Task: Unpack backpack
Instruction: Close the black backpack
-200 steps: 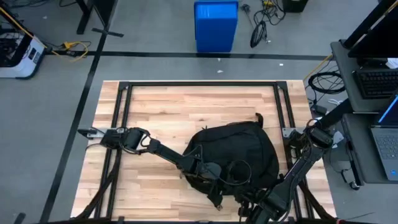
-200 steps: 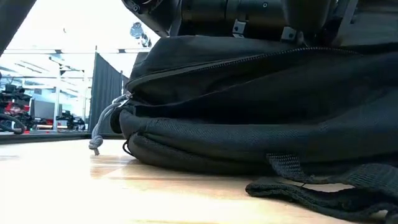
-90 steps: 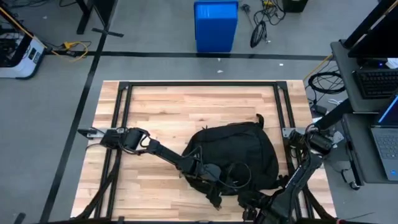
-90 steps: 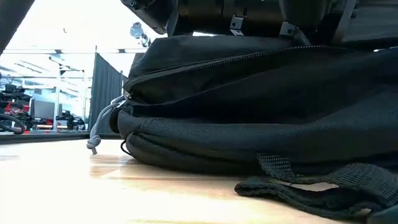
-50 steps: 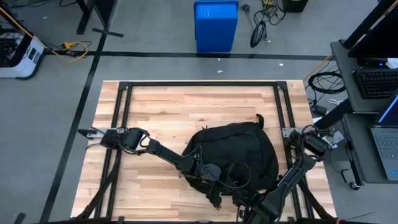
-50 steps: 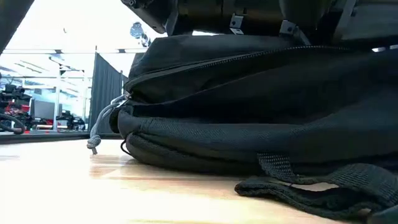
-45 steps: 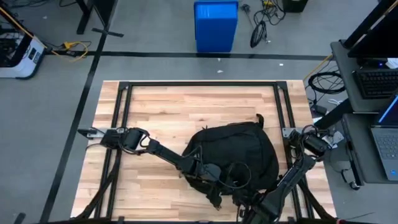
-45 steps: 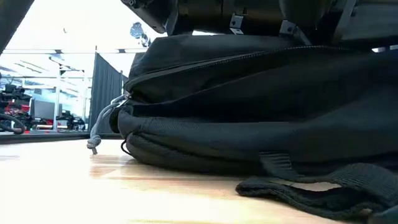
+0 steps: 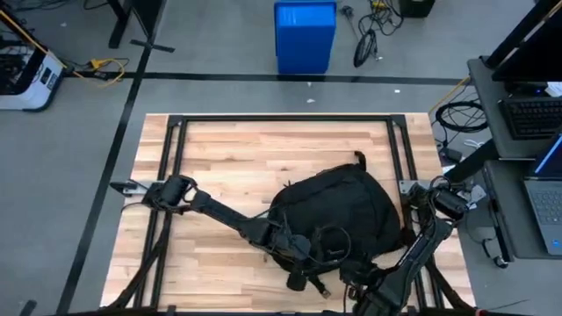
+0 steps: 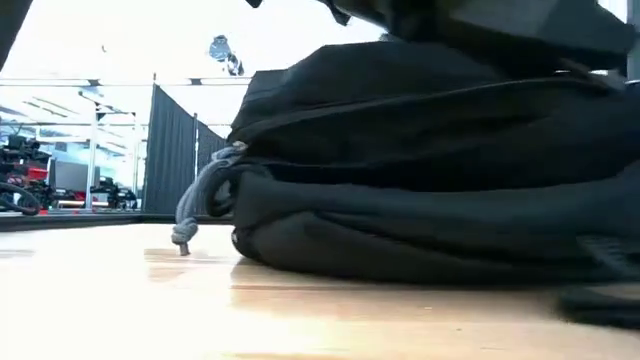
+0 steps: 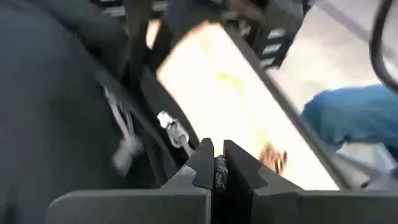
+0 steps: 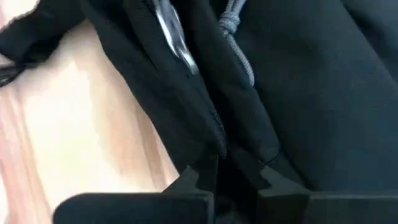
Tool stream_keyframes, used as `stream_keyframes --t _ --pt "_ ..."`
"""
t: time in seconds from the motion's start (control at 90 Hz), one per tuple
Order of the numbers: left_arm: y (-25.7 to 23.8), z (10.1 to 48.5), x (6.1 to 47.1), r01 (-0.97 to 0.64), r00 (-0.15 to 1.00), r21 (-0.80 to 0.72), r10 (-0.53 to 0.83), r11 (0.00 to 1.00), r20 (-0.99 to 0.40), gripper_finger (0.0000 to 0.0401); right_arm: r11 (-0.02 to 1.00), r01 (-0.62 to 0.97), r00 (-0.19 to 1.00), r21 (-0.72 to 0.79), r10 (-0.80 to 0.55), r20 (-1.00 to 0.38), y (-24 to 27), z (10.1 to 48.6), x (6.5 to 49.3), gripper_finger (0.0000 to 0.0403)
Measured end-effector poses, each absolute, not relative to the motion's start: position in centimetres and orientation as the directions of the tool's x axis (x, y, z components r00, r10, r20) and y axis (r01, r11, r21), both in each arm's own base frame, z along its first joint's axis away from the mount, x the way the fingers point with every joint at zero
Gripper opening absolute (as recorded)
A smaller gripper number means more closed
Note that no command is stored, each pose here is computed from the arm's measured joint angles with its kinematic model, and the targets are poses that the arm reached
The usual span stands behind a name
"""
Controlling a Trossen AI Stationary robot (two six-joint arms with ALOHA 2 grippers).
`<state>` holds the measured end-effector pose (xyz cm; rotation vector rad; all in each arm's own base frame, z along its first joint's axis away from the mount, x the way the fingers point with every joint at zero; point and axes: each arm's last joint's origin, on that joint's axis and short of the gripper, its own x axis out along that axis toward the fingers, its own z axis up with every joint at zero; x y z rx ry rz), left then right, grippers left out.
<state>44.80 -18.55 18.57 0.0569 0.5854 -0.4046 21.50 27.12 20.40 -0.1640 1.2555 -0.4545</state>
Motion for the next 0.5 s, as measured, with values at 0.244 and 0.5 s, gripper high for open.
stream_keyframes --t 0.244,0.5 --pt "-20.9 19.5 42.0 0.356 0.697 -0.022 -0.281 0.934 -0.659 0.0001 0.905 0.246 0.237 -0.347 -0.404 -0.884 26.9 21.1 21.3 0.0001" --pt "-24.5 18.6 38.3 0.312 0.614 0.027 -0.179 0.95 -0.769 0.0001 0.906 0.242 0.23 -0.348 -0.402 -0.886 26.9 21.1 21.3 0.0"
